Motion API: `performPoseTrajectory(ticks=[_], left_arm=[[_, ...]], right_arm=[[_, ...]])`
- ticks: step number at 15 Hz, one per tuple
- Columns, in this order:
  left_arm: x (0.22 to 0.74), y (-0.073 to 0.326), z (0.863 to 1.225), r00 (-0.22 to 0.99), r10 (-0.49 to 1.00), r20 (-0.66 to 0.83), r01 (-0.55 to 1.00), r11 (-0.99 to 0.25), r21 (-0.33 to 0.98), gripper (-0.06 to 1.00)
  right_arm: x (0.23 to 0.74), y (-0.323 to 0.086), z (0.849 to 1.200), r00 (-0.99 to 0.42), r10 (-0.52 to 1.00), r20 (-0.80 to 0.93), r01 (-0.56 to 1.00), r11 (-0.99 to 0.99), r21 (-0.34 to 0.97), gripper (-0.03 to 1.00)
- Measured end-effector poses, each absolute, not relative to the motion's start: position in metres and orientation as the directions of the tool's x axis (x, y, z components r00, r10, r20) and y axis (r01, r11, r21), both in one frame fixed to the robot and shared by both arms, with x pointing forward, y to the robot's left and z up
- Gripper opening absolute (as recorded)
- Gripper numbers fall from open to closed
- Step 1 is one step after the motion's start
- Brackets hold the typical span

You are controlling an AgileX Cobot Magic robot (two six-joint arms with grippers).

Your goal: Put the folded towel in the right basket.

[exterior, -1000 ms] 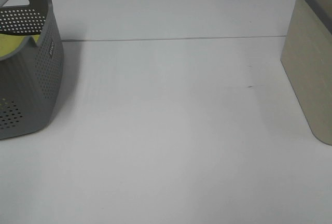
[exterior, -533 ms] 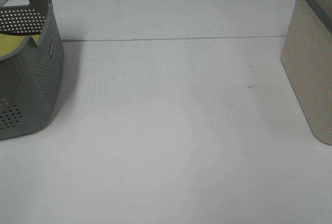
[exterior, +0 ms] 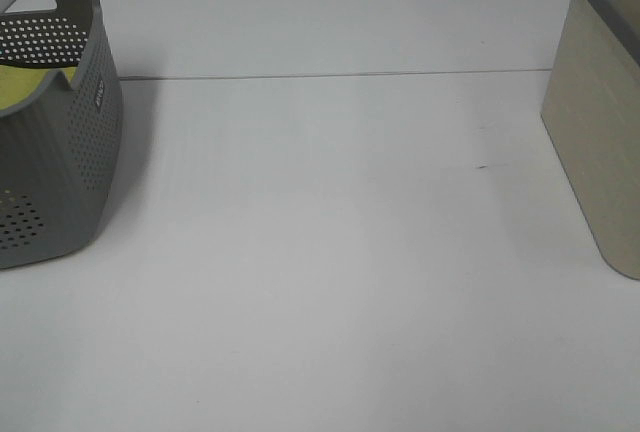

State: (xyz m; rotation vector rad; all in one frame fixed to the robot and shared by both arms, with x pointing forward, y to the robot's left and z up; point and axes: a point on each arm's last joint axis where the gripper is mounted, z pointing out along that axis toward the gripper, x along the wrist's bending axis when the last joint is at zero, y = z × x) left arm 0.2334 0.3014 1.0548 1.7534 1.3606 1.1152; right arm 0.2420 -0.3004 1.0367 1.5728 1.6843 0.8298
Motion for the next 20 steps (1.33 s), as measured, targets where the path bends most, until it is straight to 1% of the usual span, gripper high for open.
performPoseTrajectory(ticks=[20], left_arm=[[0.2334,0.3014,1.0548,0.101,0.967,0.233,0.418,-0.254,0.872,0.99]], right_arm=[[0.2421,-0.3004,1.0367,-0.039,0.998,-0.052,0.565,0.065,0.823,0.97]])
